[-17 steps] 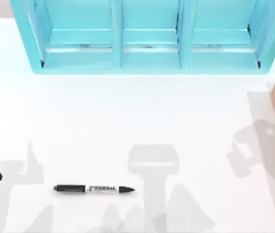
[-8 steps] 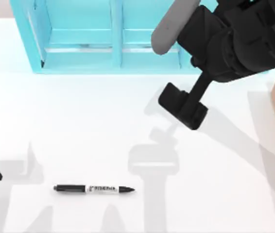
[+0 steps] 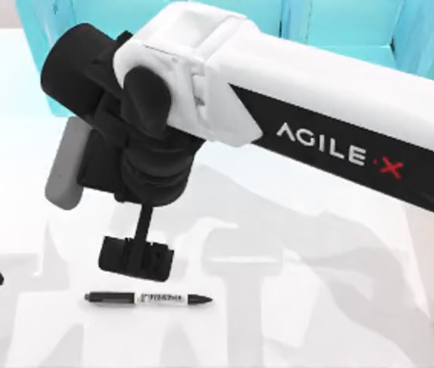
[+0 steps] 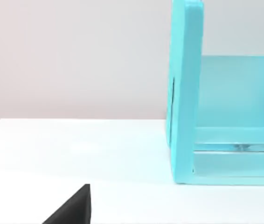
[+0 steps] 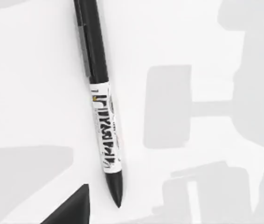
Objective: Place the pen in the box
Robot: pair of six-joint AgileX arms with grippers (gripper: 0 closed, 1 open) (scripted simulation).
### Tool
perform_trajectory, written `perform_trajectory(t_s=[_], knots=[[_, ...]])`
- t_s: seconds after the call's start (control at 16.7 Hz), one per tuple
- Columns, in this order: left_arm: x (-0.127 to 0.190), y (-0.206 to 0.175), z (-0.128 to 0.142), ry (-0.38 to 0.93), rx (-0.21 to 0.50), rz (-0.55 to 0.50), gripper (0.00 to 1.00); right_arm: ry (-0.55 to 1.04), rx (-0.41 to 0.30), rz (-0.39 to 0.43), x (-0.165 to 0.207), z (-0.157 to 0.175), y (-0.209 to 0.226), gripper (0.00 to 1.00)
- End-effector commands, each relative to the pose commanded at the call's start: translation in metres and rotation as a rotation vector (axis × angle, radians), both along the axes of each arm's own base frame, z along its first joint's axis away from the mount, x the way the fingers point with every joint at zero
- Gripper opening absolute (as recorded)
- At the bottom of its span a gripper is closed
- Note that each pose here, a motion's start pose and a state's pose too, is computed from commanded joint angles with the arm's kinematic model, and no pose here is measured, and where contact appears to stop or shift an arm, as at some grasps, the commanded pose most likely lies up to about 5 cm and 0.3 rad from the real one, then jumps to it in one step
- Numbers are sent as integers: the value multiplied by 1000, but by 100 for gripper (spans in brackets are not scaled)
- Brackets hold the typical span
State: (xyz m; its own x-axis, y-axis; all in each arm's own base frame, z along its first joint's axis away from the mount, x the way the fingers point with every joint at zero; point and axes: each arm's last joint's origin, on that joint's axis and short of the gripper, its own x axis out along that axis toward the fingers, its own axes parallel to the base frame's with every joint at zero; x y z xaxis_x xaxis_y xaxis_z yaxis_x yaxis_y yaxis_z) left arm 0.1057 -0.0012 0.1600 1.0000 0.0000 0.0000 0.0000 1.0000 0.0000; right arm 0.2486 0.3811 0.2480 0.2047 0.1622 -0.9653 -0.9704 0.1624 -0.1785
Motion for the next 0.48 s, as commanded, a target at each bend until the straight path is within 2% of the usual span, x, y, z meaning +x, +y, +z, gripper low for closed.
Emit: perform_trajectory(t_s=[0.24,0.36,0.48], knots=[[0,0,0,0,0,0,100,72,-150,81,-14,-49,37,100],[0,0,0,0,0,0,100,88,-184,97,-18,-61,43,100],[0,0,0,0,0,0,100,90,-188,99,-18,-62,44,100]])
